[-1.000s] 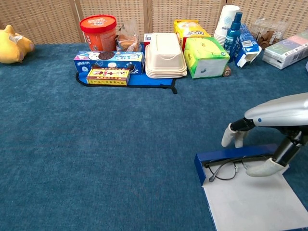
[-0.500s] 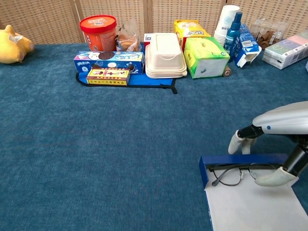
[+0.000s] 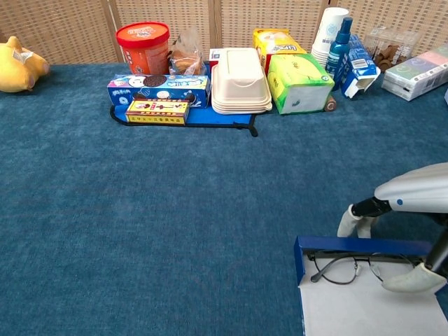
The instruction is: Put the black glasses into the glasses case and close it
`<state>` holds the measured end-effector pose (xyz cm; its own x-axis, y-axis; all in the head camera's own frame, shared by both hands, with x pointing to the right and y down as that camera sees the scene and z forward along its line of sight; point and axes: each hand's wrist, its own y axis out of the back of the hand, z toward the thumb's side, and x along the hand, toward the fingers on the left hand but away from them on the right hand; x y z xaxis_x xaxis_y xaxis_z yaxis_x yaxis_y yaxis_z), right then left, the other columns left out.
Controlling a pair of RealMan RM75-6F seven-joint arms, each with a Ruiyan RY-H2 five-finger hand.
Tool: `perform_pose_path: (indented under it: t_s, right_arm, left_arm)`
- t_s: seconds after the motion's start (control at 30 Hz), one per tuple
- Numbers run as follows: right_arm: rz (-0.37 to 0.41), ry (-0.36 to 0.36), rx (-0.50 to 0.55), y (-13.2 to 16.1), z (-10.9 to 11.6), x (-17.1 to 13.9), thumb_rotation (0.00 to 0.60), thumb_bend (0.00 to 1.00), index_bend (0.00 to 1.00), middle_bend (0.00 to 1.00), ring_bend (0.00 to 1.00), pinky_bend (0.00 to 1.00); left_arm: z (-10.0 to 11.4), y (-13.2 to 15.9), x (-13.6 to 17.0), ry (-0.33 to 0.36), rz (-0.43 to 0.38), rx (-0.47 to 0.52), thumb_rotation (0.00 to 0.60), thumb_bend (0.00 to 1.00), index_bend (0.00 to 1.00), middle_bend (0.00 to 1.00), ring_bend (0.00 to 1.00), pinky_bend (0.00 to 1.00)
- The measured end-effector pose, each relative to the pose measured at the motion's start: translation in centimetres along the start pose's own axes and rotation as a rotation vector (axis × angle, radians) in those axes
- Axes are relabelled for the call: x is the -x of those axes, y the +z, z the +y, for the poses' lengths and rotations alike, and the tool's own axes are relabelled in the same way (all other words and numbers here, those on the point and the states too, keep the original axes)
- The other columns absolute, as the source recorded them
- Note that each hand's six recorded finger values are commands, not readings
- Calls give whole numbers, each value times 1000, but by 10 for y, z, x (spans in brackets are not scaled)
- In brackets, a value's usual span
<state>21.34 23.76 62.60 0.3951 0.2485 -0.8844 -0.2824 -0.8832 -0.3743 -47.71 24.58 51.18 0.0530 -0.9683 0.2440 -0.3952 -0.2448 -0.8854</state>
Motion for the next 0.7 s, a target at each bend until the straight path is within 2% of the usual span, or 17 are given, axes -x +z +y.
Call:
perform_pose_path:
  t_s: [0.37, 0.7]
  right_arm:
    - [49, -8, -20, 13, 2, 6, 344, 275, 197, 298, 202, 165]
    - [42, -14, -18, 13, 1, 3, 341, 276, 197, 298, 202, 165]
  left_arm:
    - [1, -1, 2, 2, 5, -2, 600, 301, 272, 245, 126, 3]
    - [0, -1, 1, -1, 1, 0, 600, 302, 273, 245, 126, 2]
